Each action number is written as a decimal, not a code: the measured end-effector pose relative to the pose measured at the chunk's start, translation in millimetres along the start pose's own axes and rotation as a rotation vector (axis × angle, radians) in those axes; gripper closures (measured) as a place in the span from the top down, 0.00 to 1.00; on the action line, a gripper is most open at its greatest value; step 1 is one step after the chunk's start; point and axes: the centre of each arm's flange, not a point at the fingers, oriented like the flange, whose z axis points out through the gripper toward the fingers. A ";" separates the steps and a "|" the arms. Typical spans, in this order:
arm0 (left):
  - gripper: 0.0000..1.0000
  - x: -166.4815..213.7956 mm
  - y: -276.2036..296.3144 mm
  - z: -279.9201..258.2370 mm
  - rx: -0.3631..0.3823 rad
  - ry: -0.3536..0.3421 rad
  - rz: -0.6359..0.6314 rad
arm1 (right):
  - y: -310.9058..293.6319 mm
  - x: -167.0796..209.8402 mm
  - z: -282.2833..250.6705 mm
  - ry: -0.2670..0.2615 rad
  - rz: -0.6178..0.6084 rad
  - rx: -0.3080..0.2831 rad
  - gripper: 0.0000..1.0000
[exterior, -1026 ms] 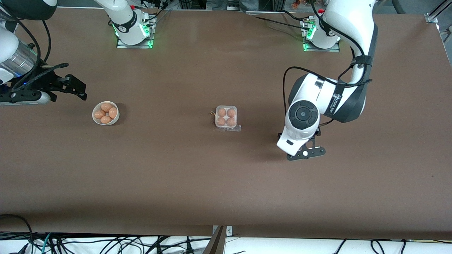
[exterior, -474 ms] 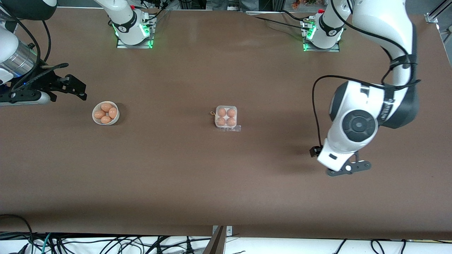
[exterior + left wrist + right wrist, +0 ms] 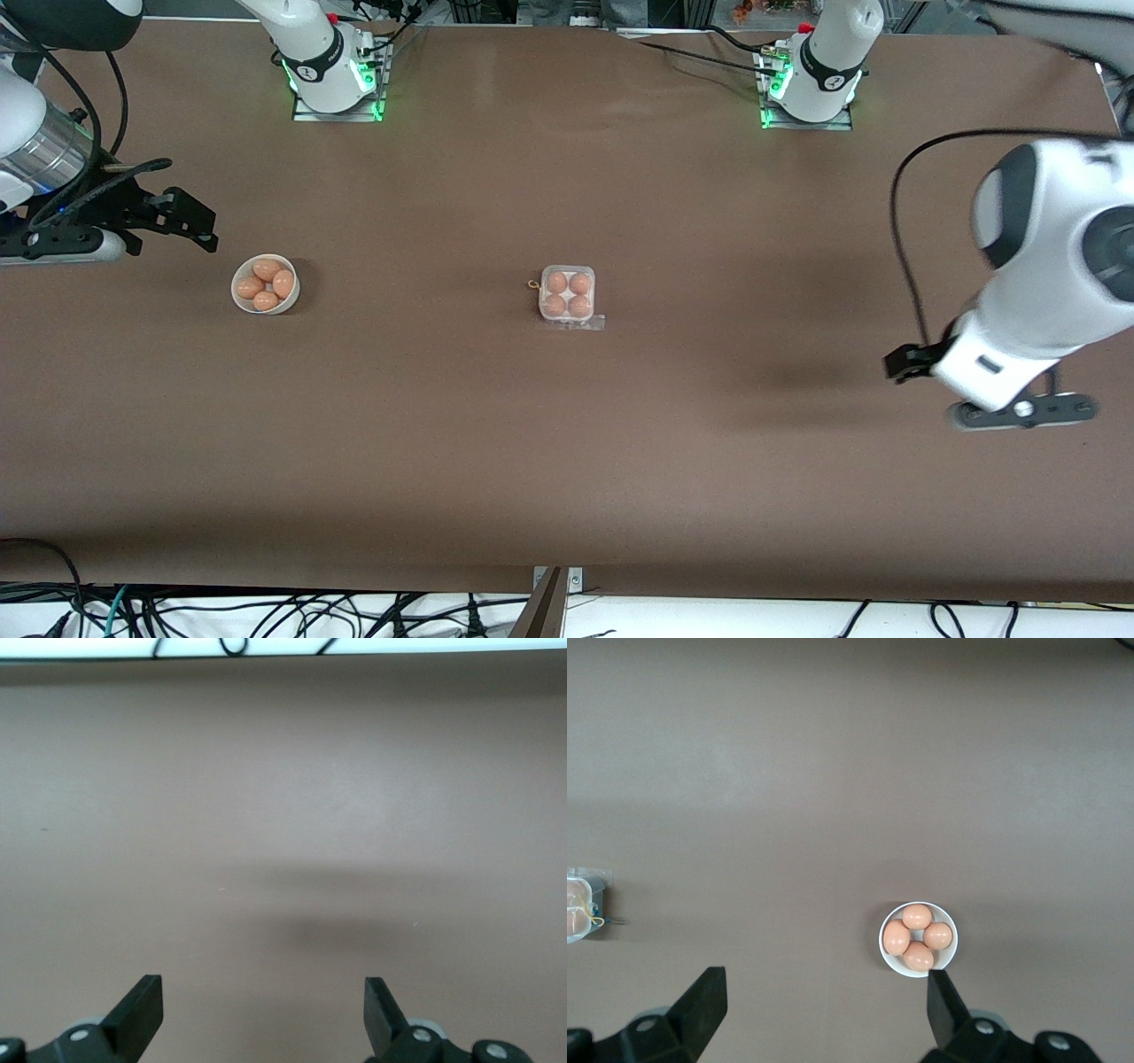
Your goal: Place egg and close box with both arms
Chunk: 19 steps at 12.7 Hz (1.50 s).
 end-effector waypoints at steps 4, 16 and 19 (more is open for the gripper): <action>1.00 -39.6 -44.1 -52.6 -0.064 -0.024 0.055 | 0.0 0.0 0.0 0.000 0.000 0.000 1.00; 1.00 -119.8 -69.2 -49.2 -0.120 -0.108 0.114 | 0.2 0.0 0.2 -0.001 0.000 0.000 1.00; 1.00 -129.8 -69.0 -54.5 -0.121 -0.104 0.117 | 0.2 0.0 0.3 -0.001 0.000 0.000 1.00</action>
